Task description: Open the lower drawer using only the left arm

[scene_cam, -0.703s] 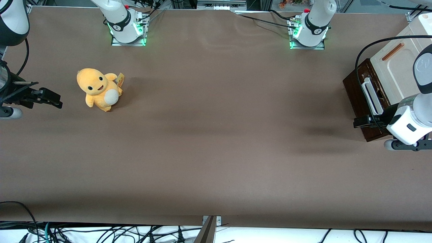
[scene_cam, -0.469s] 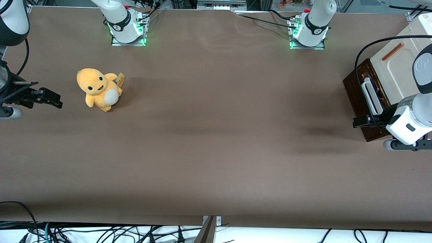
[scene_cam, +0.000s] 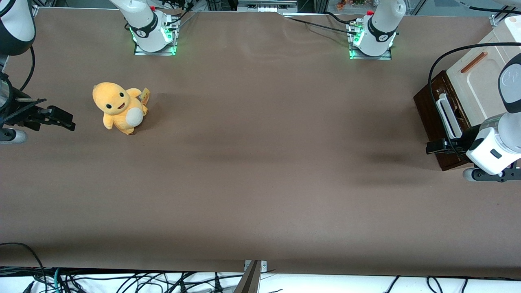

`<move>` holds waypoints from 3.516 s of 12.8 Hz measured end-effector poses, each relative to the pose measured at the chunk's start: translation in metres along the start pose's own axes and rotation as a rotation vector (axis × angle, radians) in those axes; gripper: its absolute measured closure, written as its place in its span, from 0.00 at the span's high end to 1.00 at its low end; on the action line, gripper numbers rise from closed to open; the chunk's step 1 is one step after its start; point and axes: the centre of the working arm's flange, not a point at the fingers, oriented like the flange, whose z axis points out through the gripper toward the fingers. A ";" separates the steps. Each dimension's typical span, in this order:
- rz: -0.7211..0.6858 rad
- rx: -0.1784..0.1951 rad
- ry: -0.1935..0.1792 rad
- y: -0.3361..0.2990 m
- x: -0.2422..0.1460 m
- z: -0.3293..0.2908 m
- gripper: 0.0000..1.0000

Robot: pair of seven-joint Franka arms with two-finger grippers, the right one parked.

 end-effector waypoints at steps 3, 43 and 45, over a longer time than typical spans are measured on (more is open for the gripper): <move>0.001 0.000 -0.002 0.001 0.000 0.000 1.00; -0.300 1.060 -0.121 0.098 -0.054 0.231 1.00; -0.289 1.108 -0.137 0.094 -0.062 0.252 1.00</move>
